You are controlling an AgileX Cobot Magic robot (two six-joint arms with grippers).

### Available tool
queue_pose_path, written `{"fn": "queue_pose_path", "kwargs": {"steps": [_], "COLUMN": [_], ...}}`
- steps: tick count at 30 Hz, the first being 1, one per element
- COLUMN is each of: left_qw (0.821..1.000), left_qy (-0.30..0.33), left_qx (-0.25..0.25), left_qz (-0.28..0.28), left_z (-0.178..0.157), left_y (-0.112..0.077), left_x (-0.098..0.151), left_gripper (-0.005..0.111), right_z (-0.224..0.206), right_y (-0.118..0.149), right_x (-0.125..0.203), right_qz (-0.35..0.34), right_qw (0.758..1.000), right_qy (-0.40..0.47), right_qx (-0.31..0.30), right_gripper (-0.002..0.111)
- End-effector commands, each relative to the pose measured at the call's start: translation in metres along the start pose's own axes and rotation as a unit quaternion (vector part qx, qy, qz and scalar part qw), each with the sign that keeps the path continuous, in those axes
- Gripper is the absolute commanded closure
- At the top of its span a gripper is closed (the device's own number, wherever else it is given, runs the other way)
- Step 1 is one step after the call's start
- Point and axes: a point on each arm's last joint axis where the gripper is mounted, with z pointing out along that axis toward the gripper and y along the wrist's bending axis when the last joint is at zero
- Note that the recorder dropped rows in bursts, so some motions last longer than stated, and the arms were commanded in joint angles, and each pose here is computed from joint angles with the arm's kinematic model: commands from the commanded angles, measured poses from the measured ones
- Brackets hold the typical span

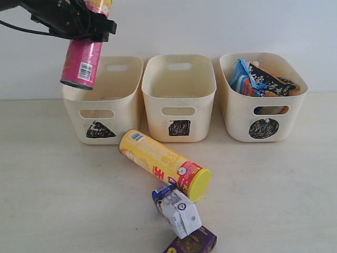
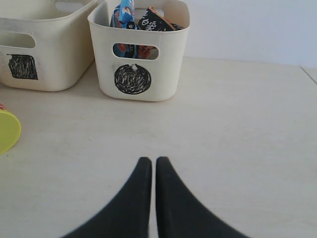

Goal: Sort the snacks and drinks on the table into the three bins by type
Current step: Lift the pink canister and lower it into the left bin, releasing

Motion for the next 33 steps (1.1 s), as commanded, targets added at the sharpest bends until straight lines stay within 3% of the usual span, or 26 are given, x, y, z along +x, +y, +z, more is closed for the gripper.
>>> {"fn": "queue_pose_path", "kwargs": {"steps": [1,11,13,19,22,29,33], "left_qw": [1.0,1.0,1.0,0.999,0.999,0.999,0.998], "left_qy": [-0.009,0.003,0.009,0.03,0.034,0.042,0.044], "left_qx": [0.002,-0.001,-0.002,-0.003,-0.003,-0.005,-0.008], "left_qz": [-0.015,-0.017,-0.017,-0.017,-0.017,-0.012,0.035], "left_z": [0.029,0.076,0.081,0.091,0.094,0.091,0.077], "left_y": [0.001,0.0,0.001,0.001,0.001,0.002,0.004], "left_x": [0.0,0.018,0.022,0.033,0.036,0.035,0.025], "left_gripper": [0.102,0.101,0.093,0.046,0.034,0.033,0.034], "right_z": [0.0,0.0,0.0,0.0,0.0,0.0,0.0], "right_y": [0.0,0.0,0.0,0.0,0.0,0.0,0.0], "right_x": [0.001,0.001,0.001,0.001,0.001,0.001,0.001], "right_qz": [0.0,0.0,0.0,0.0,0.0,0.0,0.0], "right_qw": [1.0,1.0,1.0,1.0,1.0,1.0,1.0], "right_qy": [-0.004,-0.004,-0.004,-0.004,-0.004,-0.004,-0.004], "right_qx": [0.002,0.002,0.002,0.002,0.002,0.002,0.002], "right_gripper": [0.108,0.108,0.108,0.108,0.108,0.108,0.108]}}
